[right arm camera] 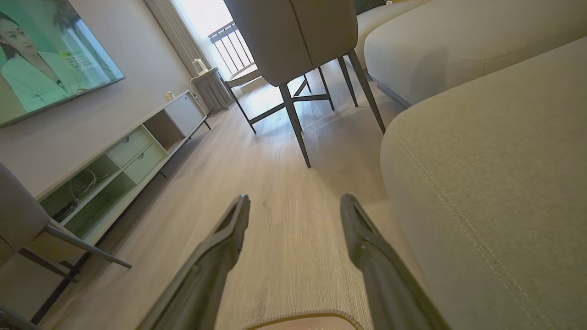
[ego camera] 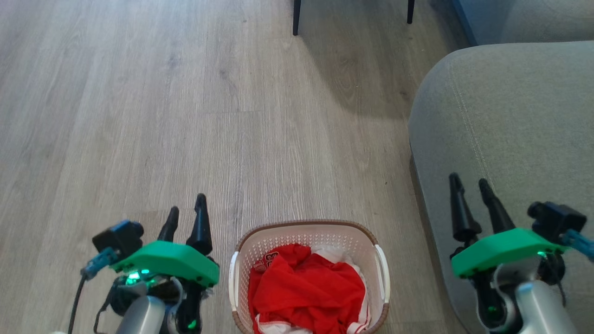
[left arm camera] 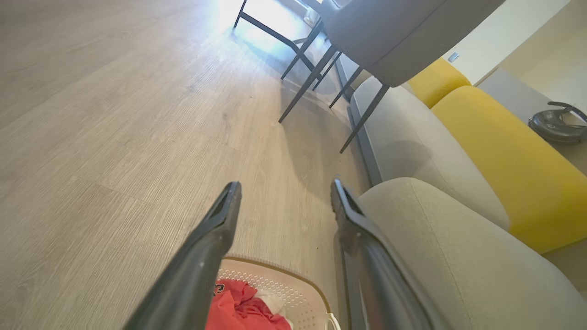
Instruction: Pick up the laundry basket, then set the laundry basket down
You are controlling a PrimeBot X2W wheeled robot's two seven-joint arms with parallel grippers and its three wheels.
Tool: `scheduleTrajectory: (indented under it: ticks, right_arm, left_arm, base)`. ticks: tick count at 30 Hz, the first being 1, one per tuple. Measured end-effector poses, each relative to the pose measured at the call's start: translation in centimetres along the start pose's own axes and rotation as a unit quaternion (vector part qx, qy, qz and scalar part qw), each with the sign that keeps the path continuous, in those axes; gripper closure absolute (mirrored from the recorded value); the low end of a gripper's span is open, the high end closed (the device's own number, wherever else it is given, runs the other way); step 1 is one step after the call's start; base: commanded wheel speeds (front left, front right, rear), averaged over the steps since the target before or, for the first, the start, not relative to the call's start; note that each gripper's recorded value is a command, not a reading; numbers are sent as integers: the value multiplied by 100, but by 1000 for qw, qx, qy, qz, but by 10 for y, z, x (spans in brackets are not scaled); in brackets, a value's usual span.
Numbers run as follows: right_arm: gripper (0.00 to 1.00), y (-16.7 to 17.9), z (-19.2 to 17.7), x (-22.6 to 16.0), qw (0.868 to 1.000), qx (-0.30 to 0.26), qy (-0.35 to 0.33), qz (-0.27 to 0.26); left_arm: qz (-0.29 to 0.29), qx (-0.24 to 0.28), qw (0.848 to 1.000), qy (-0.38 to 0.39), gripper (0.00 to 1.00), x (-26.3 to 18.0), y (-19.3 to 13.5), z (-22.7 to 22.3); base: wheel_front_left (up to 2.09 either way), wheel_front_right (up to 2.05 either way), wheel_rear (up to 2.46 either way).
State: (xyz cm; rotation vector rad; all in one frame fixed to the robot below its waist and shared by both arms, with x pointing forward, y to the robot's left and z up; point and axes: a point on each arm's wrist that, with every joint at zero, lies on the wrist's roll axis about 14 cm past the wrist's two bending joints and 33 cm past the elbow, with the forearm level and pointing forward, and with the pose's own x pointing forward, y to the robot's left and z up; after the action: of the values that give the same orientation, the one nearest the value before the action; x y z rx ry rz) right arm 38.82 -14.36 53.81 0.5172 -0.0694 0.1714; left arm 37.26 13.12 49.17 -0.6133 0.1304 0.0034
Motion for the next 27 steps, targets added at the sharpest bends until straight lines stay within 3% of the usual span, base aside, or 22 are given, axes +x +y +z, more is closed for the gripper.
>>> scheduleTrajectory:
  ticks: [12, 18, 27]
  right_arm:
    - [0, 4, -29, -4, 999, -31, 41, 13]
    - [0, 12, -17, 3, 998, -50, 17, 27]
    - [0, 32, 8, 9, 993, -101, -34, 58]
  left_arm:
    - [-42, 61, 997, 37, 0, -5, -8, -33]
    - [-36, 96, 995, -5, 0, 0, -12, -12]
    - [-28, 147, 977, -150, 0, -1, -43, 64]
  base:
    - [0, 0, 0]
    - [0, 0, 0]
    - [0, 0, 0]
